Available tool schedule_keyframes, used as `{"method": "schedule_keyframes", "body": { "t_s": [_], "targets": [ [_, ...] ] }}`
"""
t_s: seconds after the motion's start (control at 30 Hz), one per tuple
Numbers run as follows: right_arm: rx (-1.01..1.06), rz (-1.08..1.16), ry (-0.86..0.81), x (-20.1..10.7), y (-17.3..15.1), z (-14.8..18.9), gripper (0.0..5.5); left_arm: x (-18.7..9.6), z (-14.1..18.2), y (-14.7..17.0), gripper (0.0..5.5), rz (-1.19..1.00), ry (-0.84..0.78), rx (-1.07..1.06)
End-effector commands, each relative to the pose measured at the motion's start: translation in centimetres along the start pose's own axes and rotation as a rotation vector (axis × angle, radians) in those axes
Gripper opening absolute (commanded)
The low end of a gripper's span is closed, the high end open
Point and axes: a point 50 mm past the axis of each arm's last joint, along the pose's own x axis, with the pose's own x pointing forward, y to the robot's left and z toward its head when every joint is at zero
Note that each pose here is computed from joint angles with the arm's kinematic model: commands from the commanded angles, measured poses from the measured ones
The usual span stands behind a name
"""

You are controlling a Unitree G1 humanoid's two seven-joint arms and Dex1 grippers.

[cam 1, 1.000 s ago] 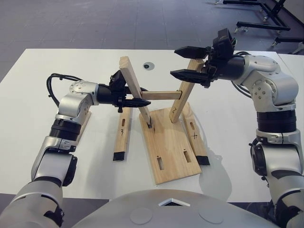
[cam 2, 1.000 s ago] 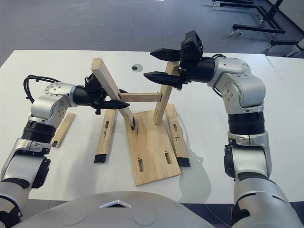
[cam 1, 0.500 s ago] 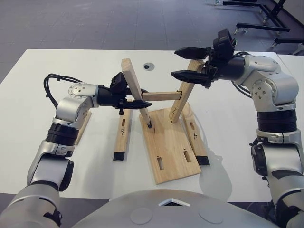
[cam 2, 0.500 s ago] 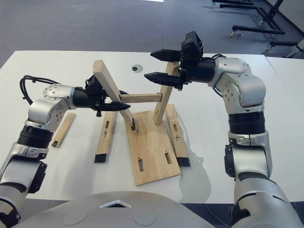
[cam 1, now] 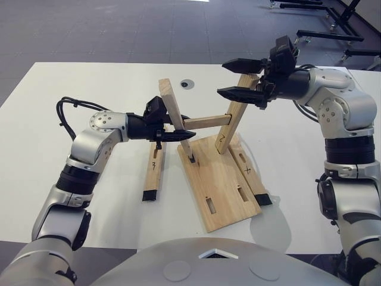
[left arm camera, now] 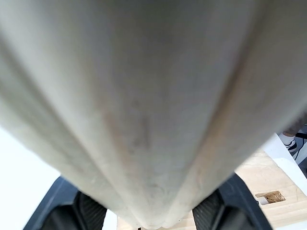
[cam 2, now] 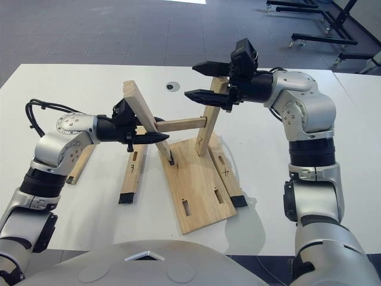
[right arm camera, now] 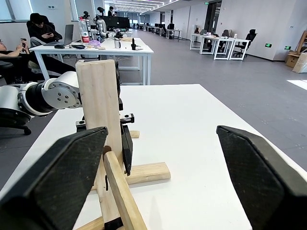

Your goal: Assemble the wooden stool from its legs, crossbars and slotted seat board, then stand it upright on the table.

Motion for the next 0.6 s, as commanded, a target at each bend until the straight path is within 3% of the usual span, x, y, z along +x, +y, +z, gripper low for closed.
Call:
{"method": "schedule_keyframes", "body": {
  "t_s": [0.03, 0.6],
  "targets": [
    [0.046, 0.007, 0.056, 0.3, 0.1, -1.3, 4.18, 0.2, -3.5, -1.1, 2.02, -0.004, 0.207, -0.109],
    [0.085, 0.025, 0.104, -0.8, 0.7, -1.5, 4.18, 1.5, -2.7, -2.7, 2.02, 0.021, 0.178, -0.131]
  ]
}}
